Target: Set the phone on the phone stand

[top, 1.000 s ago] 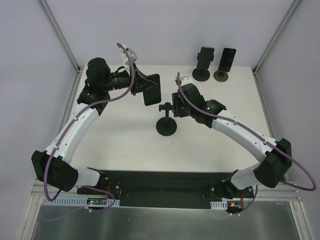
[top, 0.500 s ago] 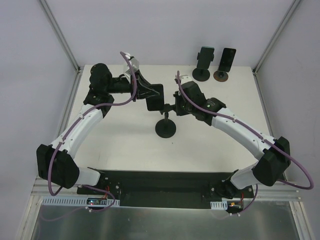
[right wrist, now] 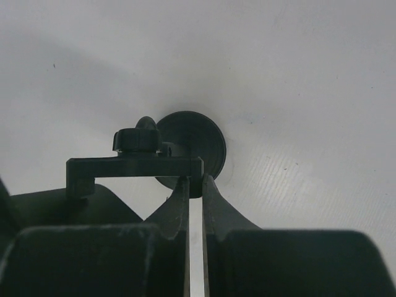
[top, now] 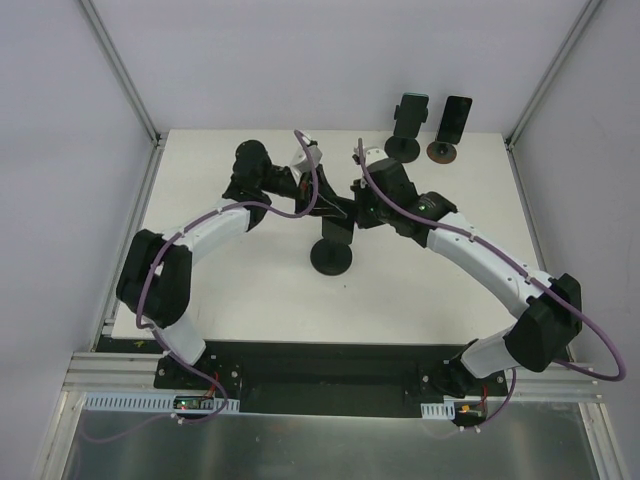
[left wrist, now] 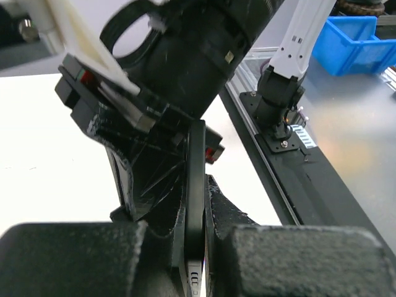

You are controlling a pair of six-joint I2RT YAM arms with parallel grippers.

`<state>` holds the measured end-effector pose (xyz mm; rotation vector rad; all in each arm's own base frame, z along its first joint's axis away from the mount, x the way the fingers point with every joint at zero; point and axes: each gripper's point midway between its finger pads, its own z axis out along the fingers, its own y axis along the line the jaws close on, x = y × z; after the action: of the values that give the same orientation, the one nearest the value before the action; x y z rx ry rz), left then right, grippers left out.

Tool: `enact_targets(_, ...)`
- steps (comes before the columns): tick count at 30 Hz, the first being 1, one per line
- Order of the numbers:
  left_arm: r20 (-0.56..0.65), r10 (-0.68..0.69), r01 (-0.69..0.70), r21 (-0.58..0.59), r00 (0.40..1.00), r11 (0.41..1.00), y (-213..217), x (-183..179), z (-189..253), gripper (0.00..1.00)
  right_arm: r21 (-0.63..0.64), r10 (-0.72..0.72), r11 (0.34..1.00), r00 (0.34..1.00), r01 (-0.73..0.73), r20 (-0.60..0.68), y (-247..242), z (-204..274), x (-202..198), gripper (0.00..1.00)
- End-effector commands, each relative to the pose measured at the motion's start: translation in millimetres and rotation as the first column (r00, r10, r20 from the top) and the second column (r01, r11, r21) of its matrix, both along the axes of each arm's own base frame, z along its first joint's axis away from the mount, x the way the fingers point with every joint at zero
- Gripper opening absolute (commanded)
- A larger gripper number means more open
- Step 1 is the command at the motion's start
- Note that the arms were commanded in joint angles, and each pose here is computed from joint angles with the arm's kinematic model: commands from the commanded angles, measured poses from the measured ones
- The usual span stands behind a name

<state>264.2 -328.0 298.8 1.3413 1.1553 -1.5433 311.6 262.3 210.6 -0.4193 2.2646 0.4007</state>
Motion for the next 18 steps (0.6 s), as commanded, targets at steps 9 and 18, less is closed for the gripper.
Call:
enact_targets(9, 0.195, -0.164, 0.175, -0.038, 0.967, 0.984, -8.1, 2.7, 17.2, 0.00, 0.151, 0.136, 0.979, 0.990, -0.139, 0.025, 26.6, 34.2, -6.2, 0.01)
enact_targets(18, 0.239, -0.168, 0.191, -0.075, 0.956, 0.979, -8.3, -22.1, 30.8, 0.00, 0.199, 0.247, 0.949, 0.969, -0.246, 0.021, 24.8, 37.2, -5.7, 0.01)
